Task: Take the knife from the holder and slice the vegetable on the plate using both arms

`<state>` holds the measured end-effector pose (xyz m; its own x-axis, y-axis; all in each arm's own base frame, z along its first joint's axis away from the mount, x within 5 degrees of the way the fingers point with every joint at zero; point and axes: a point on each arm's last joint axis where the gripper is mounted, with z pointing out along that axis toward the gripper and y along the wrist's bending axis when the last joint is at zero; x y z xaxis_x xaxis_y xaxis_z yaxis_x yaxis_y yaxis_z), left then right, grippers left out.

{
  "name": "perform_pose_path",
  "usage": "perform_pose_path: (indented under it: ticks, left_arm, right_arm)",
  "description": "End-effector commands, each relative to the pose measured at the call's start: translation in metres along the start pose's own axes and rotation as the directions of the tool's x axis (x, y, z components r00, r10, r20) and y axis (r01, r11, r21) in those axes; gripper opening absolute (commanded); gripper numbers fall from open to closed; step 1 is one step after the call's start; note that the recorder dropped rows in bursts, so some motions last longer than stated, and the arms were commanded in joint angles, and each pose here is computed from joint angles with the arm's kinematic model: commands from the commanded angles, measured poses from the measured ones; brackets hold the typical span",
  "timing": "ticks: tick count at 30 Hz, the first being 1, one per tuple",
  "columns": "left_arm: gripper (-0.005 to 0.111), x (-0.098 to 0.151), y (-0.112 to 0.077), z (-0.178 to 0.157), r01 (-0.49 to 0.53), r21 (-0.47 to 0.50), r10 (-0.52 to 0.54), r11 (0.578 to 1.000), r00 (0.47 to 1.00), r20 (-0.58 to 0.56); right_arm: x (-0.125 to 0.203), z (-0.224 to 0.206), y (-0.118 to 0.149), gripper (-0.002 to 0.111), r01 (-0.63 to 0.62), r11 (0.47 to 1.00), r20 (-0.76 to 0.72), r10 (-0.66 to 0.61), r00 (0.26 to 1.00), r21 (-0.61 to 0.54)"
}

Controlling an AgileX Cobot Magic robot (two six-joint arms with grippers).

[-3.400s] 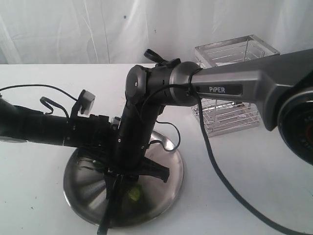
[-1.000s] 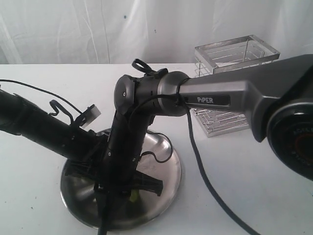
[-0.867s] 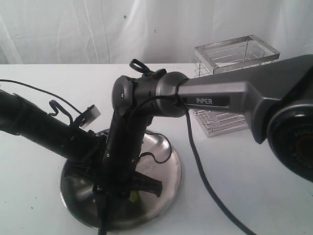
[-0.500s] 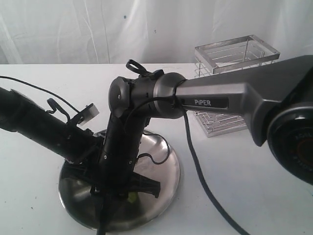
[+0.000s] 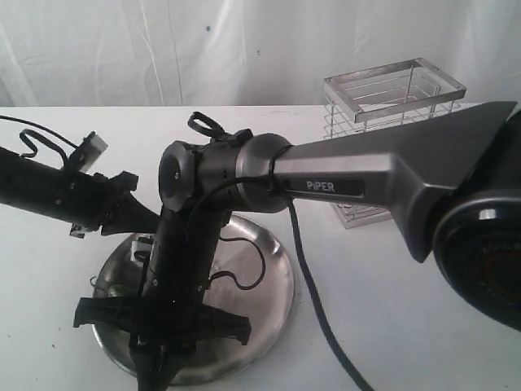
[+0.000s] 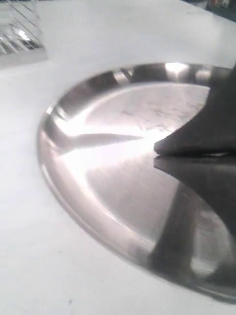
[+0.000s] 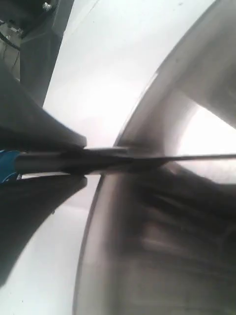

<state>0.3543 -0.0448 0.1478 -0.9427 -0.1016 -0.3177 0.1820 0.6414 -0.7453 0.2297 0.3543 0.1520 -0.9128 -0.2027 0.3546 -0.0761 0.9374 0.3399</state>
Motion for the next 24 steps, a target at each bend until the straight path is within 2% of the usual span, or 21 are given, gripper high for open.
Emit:
perform_pose_path:
  ticks: [1,7,12,16,17,19,21,24]
  left_arm:
    - [0.000,-0.009,-0.007,-0.010,0.012,0.131,-0.023,0.991,0.996,0.086]
    - [0.000,-0.014,-0.001,-0.020,0.031,0.141,-0.051,0.989,0.989,0.140]
    - [0.000,-0.021,0.001,-0.045,0.006,0.161,-0.043,0.987,0.973,0.228]
    - [0.000,-0.023,-0.002,-0.069,-0.030,0.174,-0.019,0.984,0.962,0.273]
    - [0.000,-0.023,-0.004,-0.075,-0.044,0.168,-0.007,0.985,0.958,0.287]
    - [0.000,-0.023,-0.010,-0.079,-0.083,0.175,0.028,0.981,0.955,0.294]
    - [0.000,-0.021,-0.015,-0.080,-0.106,0.203,0.047,0.973,0.960,0.278]
    - [0.000,-0.019,-0.020,-0.081,-0.117,0.251,0.050,0.961,0.964,0.260]
  right_arm:
    - [0.001,0.001,-0.001,0.000,0.024,0.999,0.004,-0.025,1.000,0.020]
    - [-0.003,-0.016,-0.007,0.000,0.011,1.000,0.037,-0.011,0.999,-0.002]
    - [-0.004,-0.055,-0.015,0.000,0.033,0.998,0.101,-0.028,0.994,-0.050]
    - [-0.008,-0.095,-0.038,0.000,0.101,0.994,0.172,-0.095,0.981,-0.027]
    - [-0.015,-0.101,-0.049,0.000,0.137,0.990,0.180,-0.128,0.975,-0.041]
    - [-0.032,-0.111,-0.069,0.000,0.123,0.986,0.185,-0.101,0.978,-0.113]
    - [-0.047,-0.119,-0.091,0.000,0.119,0.983,0.199,-0.089,0.976,-0.142]
    - [-0.062,-0.107,-0.108,0.000,0.177,0.979,0.182,-0.157,0.971,-0.099]
